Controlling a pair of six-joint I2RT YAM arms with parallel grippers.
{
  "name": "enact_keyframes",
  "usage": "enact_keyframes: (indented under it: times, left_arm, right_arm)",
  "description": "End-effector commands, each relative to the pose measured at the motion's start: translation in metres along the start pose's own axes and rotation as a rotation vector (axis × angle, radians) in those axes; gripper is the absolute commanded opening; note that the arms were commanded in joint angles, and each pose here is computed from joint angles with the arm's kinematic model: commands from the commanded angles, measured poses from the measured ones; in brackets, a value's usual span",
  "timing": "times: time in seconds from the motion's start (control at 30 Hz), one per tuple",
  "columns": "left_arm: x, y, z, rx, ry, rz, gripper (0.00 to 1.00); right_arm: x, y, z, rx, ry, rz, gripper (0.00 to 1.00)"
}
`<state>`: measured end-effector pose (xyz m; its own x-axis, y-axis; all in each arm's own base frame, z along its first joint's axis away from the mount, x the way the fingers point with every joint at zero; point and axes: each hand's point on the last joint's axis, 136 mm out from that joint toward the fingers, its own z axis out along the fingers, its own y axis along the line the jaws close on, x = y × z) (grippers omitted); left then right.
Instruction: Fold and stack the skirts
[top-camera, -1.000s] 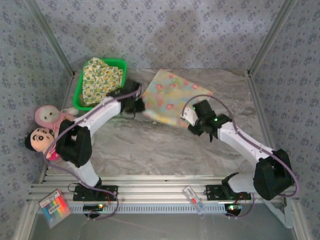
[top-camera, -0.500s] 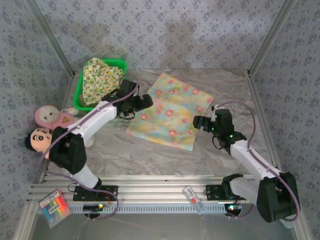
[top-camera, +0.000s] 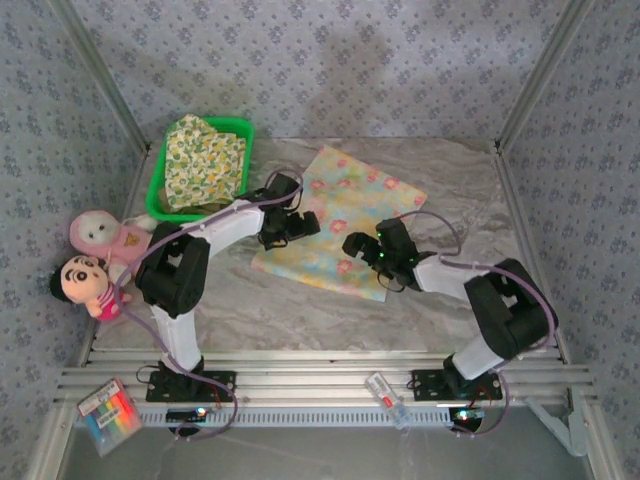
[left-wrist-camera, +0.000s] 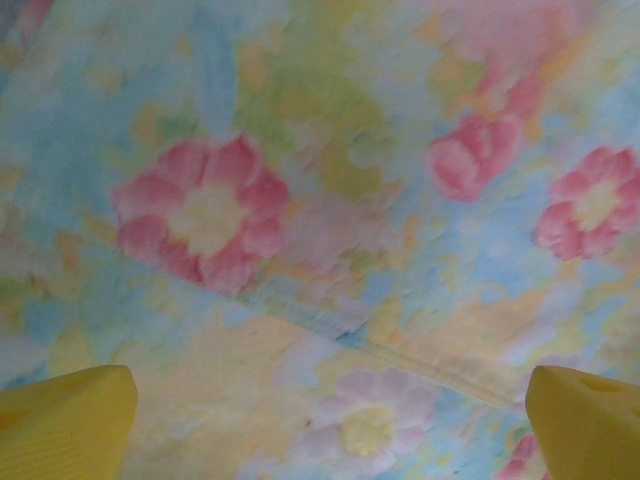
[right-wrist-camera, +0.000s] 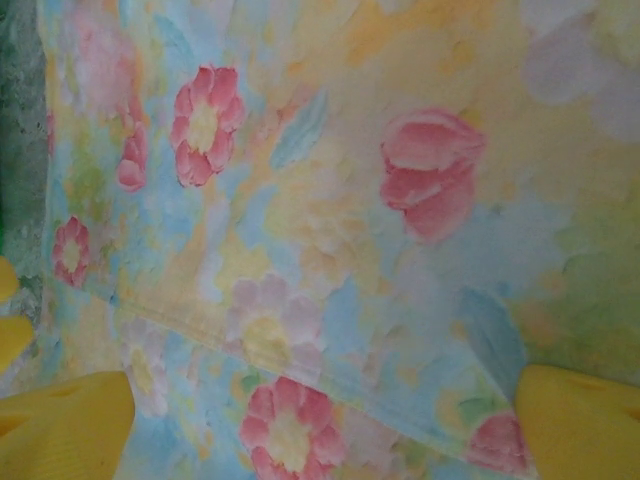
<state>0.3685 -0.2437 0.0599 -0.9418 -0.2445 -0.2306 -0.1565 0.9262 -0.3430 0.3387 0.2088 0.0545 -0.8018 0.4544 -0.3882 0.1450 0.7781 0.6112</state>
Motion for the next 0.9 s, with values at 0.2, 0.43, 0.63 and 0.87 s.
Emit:
enact_keyframes:
  times: [0.2, 0.43, 0.63, 0.87]
  left_arm:
    - [0.046, 0.018, 0.007, 0.052, 0.123, -0.153, 1.0]
    - [0.025, 0.009, -0.039, 0.064, -0.027, -0.134, 1.0]
    - [0.034, 0.05, -0.056, -0.038, -0.055, -0.227, 1.0]
    - [0.051, 0.075, -0.052, -0.043, 0.004, -0.315, 1.0]
  right_arm:
    - [0.002, -0.037, 0.021, 0.173, 0.079, 0.068, 1.0]
    - [-0.017, -0.039, 0.007, 0.168, 0.083, 0.022, 1.0]
    - [-0.014, -0.062, -0.039, 0.267, -0.003, 0.122, 0.98]
    - [0.017, -0.093, -0.077, 0.32, 0.008, 0.199, 0.92]
